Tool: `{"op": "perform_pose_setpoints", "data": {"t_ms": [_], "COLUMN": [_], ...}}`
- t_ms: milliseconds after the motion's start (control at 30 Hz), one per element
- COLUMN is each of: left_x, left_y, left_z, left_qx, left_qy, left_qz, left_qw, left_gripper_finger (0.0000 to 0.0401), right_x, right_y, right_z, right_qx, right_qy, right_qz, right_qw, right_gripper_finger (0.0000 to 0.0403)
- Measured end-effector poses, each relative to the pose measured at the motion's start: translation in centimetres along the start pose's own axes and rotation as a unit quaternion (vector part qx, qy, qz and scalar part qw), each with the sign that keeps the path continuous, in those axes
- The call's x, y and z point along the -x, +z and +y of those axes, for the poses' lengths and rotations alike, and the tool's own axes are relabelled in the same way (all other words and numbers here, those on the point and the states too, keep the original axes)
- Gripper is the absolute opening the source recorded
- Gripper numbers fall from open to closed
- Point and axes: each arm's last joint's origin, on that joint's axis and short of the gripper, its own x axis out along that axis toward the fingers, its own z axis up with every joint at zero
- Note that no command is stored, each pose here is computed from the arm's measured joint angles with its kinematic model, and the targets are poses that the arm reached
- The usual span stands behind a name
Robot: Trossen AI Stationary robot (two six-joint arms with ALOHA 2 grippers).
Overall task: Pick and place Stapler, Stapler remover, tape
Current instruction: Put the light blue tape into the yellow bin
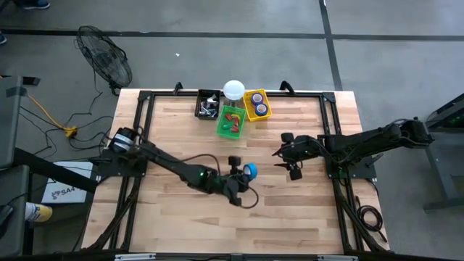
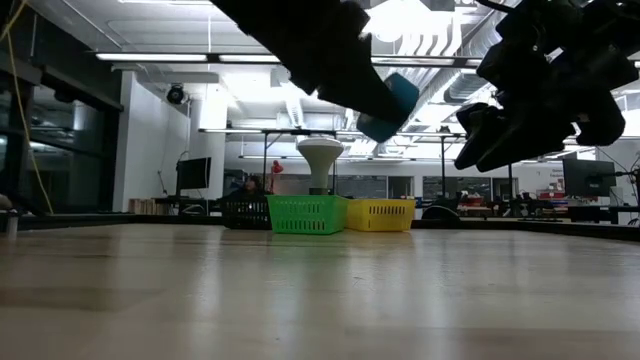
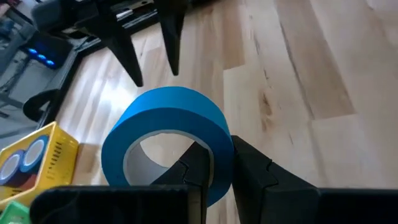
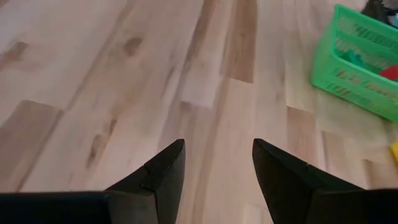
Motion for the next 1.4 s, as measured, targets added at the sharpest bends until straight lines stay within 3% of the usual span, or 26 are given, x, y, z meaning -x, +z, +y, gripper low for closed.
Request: {"op": "perform_pose_setpoints", "data": {"t_ms": [300, 600, 900, 1133, 1400], "left_x": [-2.5, -4.6, -5.1, -4.9, -4.9], "left_y": [-0.3, -3.0, -5.0, -5.6, -5.6], "left_z": [3.8, 7.2, 8.5, 10.2, 10.9], "left_qx": [-0.019, -0.004, -0.002, -0.005, -0.014], "left_qy": [-0.029, -0.048, -0.047, -0.078, -0.104], "left_qz": [-0.015, -0.042, -0.14, -0.241, -0.275], "left_qw": [0.999, 0.998, 0.989, 0.967, 0.956], "left_gripper_finger": [0.004, 0.004, 0.004, 0.004, 0.004], "right_x": [0.0, 1.1, 2.7, 2.9, 3.3], "right_y": [-0.2, -0.2, 1.1, 2.1, 3.3], "right_z": [-0.4, -0.7, -0.6, -0.8, -1.1], "right_qx": [0.005, 0.012, 0.019, 0.051, 0.076], "right_qy": [-0.067, -0.124, -0.092, -0.099, -0.118], "right_qz": [0.022, 0.035, -0.05, -0.101, -0.162], "right_qw": [0.998, 0.992, 0.994, 0.989, 0.977], "right_gripper_finger": [0.0179, 0.0179, 0.0179, 0.0179, 0.0179]}}
